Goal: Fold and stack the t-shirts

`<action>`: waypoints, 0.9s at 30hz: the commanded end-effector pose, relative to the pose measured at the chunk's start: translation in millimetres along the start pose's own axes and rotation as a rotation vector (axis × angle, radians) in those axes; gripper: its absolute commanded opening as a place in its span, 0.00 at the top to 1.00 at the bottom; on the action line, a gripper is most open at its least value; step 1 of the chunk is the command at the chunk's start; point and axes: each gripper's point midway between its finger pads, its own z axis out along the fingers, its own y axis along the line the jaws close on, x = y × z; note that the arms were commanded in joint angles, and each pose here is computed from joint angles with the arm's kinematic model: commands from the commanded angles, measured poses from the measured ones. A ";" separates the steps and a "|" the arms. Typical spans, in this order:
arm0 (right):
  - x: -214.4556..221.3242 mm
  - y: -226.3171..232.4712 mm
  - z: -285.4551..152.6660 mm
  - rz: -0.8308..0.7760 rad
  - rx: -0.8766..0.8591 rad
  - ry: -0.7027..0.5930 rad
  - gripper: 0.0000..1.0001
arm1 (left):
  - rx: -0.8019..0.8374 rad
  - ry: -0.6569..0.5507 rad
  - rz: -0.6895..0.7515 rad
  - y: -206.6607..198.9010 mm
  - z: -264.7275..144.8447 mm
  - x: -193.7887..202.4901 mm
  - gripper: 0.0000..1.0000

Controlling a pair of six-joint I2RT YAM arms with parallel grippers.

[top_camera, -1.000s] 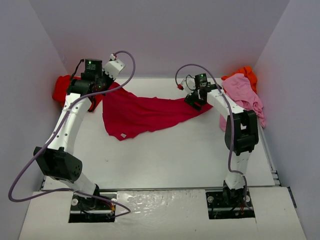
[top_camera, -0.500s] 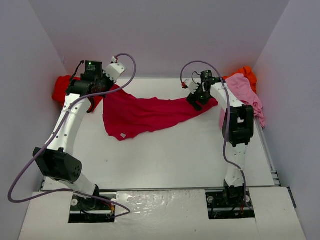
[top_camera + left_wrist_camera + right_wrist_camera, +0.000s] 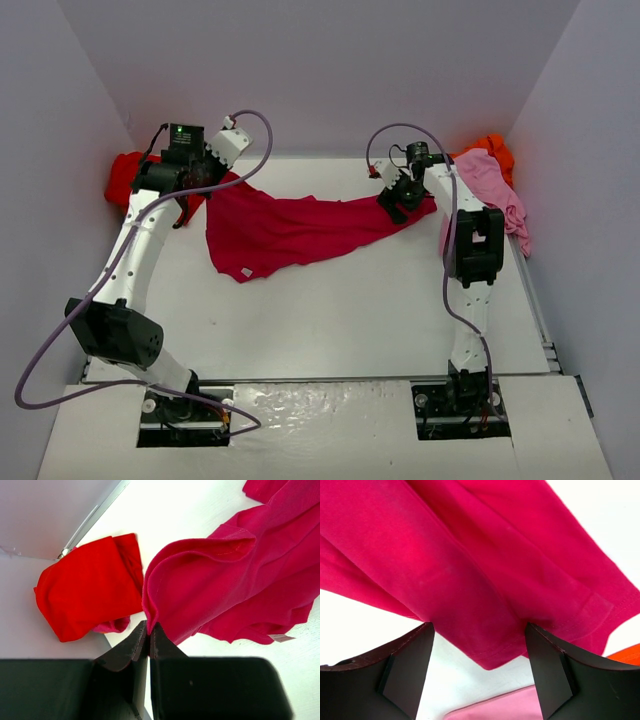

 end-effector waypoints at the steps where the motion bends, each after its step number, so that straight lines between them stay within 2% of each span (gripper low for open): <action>1: -13.3 -13.9 -22.2 -0.017 0.026 -0.042 0.29 | -0.056 -0.080 0.013 16.3 -25.0 -19.4 1.00; 17: 11.8 -18.0 12.8 -0.006 -0.047 0.027 0.33 | -0.053 -0.055 0.021 16.3 -21.2 -15.5 1.00; 20: 18.3 -13.1 15.7 -0.010 -0.072 0.046 0.49 | -0.055 -0.049 0.024 15.9 -21.0 -13.9 1.00; 21: 18.9 -11.9 15.3 -0.010 -0.077 0.048 0.64 | -0.055 -0.049 0.024 16.3 -21.1 -13.5 1.00; 22: 19.0 -10.9 15.6 -0.011 -0.079 0.050 0.70 | -0.056 -0.049 0.024 16.3 -21.1 -14.0 1.00; 27: 18.1 -12.3 6.8 -0.004 -0.058 0.056 0.69 | -0.059 -0.053 0.023 17.0 -21.2 -14.5 1.00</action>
